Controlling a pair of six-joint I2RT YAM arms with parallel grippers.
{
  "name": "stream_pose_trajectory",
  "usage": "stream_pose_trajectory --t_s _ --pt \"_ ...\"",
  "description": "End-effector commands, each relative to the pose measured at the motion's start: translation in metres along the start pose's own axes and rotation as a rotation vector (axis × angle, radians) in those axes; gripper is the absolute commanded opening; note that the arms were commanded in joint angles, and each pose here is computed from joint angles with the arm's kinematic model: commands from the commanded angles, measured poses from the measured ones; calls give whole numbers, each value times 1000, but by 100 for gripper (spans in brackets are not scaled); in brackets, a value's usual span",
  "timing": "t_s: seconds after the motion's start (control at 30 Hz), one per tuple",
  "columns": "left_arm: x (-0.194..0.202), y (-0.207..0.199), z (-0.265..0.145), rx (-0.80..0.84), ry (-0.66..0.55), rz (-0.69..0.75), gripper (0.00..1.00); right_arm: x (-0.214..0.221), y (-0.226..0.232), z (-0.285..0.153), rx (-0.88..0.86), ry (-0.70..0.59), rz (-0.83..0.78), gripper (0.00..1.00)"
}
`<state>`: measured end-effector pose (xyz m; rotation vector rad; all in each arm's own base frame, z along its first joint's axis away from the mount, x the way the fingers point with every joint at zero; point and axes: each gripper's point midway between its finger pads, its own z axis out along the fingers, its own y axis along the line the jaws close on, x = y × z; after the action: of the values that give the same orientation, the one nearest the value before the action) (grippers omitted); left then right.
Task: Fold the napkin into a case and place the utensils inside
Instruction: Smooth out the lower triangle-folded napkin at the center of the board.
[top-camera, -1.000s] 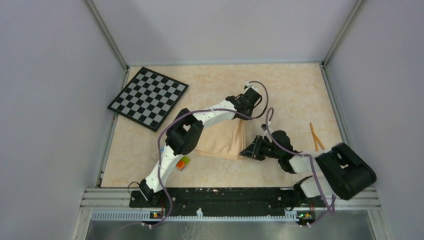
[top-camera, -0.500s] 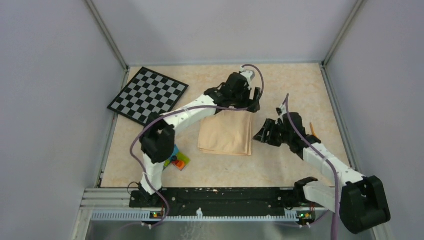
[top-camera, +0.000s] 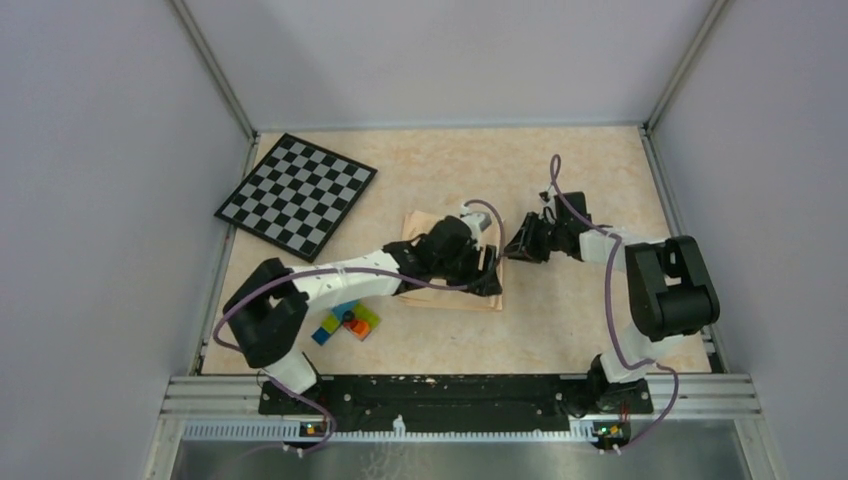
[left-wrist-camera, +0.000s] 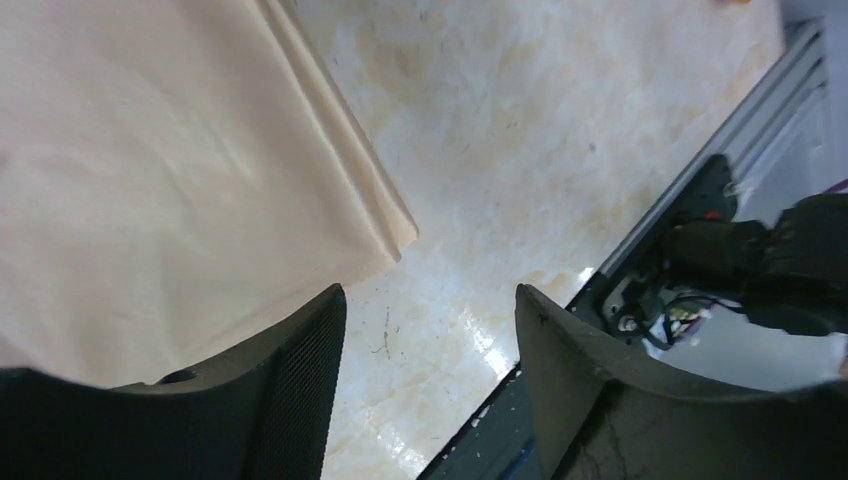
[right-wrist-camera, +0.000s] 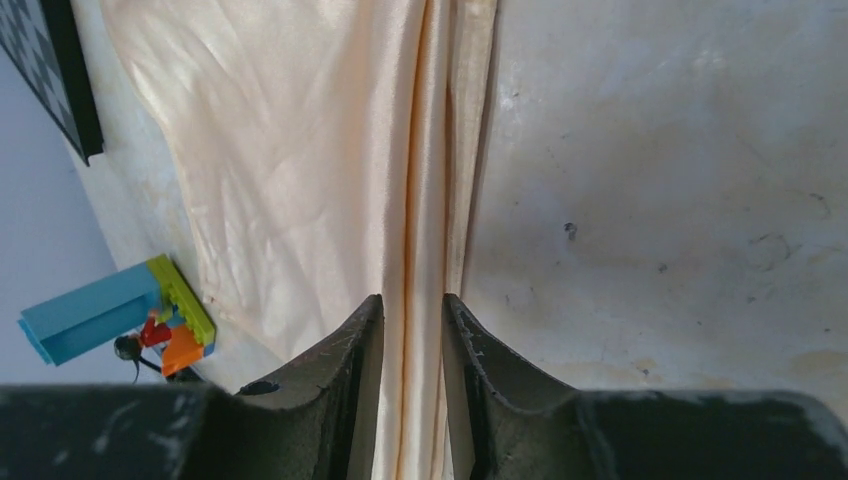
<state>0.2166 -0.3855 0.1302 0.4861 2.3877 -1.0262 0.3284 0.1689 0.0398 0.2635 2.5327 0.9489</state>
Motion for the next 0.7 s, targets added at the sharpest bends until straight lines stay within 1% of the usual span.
stream_pose_trajectory --t_s 0.0,0.13,0.2,0.27,0.43,0.67 --pt "6 -9 24 -81 -31 54 64 1 14 -7 -84 -6 -51 28" --pt "18 -2 39 -133 4 99 59 33 5 -18 -91 50 -60 28" --pt "21 3 44 -172 8 118 54 52 -2 -24 -81 79 -48 28" --pt "24 8 49 -200 14 131 53 66 -4 -28 -94 97 -38 28" --pt "31 16 64 -234 56 146 46 87 -4 -34 -110 121 -39 27" --pt "46 17 72 -265 91 158 49 101 -2 -31 -137 146 -48 26"
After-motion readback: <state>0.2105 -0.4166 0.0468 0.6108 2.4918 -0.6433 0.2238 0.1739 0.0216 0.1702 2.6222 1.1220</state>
